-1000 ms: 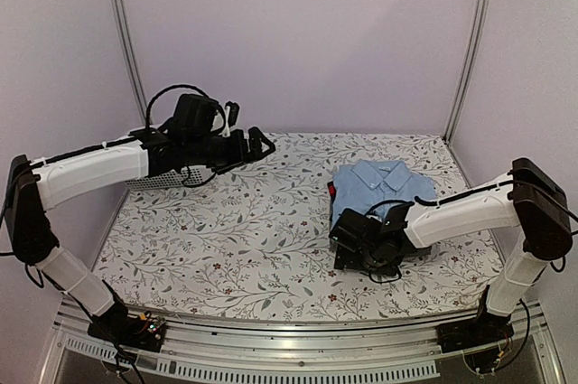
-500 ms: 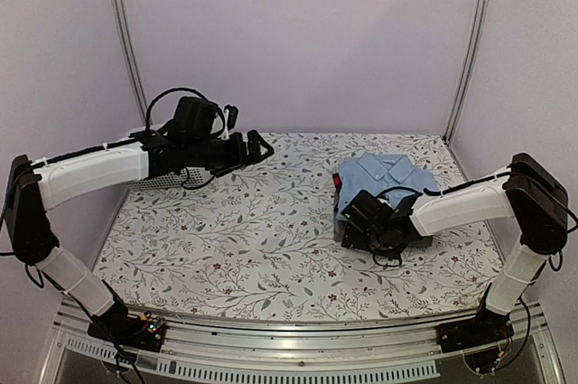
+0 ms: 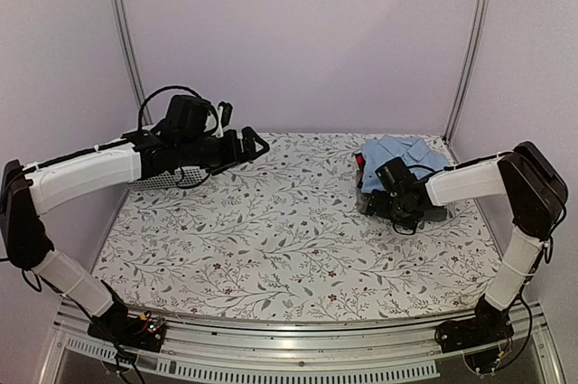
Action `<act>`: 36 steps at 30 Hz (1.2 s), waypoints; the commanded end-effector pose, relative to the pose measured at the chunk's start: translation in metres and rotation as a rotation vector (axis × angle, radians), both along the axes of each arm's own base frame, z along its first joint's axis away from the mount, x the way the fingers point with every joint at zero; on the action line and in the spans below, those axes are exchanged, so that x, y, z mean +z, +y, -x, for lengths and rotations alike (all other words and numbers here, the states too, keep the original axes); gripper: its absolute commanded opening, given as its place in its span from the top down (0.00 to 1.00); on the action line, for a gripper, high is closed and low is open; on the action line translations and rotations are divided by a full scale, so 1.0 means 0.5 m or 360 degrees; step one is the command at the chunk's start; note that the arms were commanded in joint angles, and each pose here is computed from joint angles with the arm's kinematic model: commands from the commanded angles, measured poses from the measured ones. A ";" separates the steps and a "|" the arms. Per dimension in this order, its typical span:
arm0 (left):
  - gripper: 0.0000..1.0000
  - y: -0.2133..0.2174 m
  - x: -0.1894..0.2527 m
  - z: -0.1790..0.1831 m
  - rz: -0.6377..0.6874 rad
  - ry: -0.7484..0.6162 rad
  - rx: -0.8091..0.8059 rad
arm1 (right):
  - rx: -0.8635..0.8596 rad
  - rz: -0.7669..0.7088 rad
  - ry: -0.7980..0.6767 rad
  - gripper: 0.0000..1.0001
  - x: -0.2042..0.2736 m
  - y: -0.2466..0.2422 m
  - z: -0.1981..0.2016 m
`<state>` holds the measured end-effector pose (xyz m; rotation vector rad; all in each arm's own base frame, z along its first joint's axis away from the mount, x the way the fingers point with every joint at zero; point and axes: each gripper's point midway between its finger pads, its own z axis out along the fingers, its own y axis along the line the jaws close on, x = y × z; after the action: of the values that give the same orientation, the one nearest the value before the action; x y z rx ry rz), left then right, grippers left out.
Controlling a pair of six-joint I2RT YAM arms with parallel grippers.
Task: Fold and stack the long sleeve shirts
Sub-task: Move the square-folded shirt to the center of the board.
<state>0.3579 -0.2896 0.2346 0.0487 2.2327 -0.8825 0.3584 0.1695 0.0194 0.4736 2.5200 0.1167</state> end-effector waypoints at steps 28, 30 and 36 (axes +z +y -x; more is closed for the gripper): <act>0.00 0.056 0.051 0.024 0.0050 -0.0069 0.0040 | 0.0200 0.0011 0.0264 0.01 -0.072 -0.183 -0.239; 0.00 0.058 0.047 0.025 0.0053 -0.0063 0.0038 | 0.0207 0.0023 0.0268 0.01 -0.073 -0.183 -0.245; 0.00 0.058 0.048 0.025 0.0058 -0.0066 0.0036 | 0.0214 0.0052 0.0277 0.01 -0.063 -0.188 -0.243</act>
<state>0.3474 -0.2666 0.2580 0.0227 2.1772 -0.9056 0.5025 0.0793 0.0198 0.3171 2.5938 0.1109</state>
